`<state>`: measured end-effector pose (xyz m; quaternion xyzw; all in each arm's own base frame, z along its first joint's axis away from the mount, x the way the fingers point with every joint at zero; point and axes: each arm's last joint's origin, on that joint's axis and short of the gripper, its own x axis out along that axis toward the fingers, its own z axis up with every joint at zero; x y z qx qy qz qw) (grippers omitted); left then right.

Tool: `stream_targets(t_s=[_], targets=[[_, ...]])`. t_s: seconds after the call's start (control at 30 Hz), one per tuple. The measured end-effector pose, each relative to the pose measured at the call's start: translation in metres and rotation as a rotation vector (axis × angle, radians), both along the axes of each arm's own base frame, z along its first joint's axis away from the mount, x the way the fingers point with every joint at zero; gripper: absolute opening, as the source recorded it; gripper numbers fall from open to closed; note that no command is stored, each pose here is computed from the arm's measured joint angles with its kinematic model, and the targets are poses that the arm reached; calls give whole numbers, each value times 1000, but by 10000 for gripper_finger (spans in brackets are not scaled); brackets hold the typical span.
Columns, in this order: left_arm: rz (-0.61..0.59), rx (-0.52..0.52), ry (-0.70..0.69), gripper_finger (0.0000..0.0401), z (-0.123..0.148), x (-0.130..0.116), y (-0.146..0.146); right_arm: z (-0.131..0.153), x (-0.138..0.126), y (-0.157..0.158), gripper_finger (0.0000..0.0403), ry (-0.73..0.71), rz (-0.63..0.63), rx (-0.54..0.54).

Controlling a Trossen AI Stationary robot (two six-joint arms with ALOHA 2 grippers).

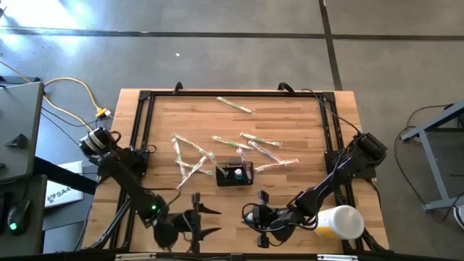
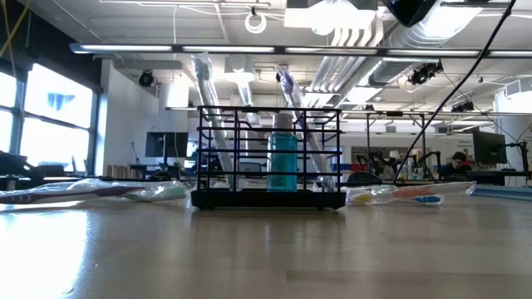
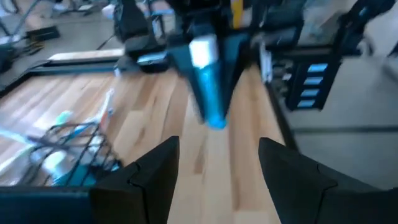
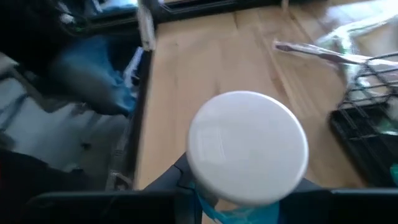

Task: Pick & Place toothbrushing station
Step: Put the mouthwash into the wire organizer

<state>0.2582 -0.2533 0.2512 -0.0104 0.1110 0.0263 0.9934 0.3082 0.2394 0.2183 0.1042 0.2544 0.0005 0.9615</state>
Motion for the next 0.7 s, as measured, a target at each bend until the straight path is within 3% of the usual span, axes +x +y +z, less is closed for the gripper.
stream_targets(t_s=[0.3, 0.7], targets=[[-126, -143, -135, 214, -6, 31, 35, -5, 6, -7, 62, -8, -62, -67], [-125, -145, -175, 214, -20, 63, 60, -10, 8, -16, 62, 49, -69, -113]])
